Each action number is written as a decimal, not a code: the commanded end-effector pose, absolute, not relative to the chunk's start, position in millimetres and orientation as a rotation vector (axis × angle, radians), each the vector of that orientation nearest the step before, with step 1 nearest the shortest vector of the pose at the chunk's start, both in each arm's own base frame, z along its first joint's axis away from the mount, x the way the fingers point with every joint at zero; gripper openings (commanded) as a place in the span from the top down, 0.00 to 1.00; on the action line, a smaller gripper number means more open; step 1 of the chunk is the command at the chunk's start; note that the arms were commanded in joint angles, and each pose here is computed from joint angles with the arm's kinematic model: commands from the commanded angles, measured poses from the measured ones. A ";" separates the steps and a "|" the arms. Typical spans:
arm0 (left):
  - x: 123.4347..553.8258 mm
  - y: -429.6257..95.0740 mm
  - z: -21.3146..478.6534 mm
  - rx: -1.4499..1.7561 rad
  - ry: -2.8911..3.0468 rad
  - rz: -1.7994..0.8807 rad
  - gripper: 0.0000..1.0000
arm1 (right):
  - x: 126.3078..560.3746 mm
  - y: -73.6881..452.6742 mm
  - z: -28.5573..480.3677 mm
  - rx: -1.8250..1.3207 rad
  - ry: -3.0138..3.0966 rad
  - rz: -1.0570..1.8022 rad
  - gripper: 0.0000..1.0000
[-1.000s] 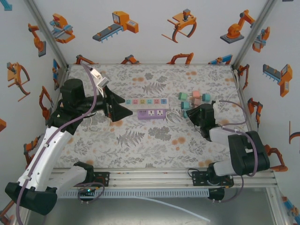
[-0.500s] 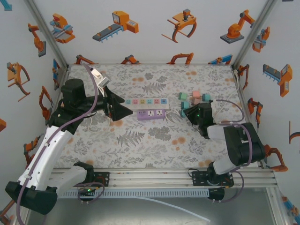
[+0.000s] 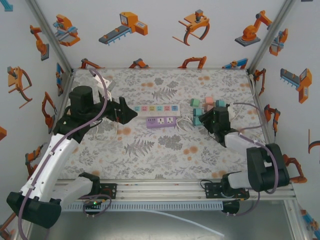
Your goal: Pull the plug off the socket
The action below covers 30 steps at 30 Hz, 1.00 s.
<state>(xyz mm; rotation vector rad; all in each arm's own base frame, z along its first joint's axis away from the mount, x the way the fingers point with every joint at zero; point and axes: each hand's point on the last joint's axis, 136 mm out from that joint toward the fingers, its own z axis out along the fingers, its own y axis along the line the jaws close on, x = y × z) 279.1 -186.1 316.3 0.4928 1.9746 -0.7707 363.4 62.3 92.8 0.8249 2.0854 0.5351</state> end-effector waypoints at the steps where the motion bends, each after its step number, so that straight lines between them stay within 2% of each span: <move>1: 293.0 -153.0 298.0 0.297 2.036 -0.577 0.03 | 364.7 44.0 139.3 0.709 2.044 0.376 0.47; 6: 305.6 -101.7 279.6 0.053 2.014 -0.307 0.03 | 361.9 17.2 215.2 0.473 1.913 0.104 0.45; 12: 308.3 -52.7 259.9 -0.144 1.959 -0.050 0.03 | 350.4 -30.4 240.0 0.426 1.803 -0.302 0.32; 18: 295.3 -1.3 241.8 -0.338 1.890 0.222 0.03 | 345.4 -63.0 205.9 0.470 1.826 -0.543 0.15; 30: 268.0 48.6 200.5 -0.466 1.854 0.572 0.03 | 361.8 -89.7 110.7 0.537 1.994 -0.511 0.14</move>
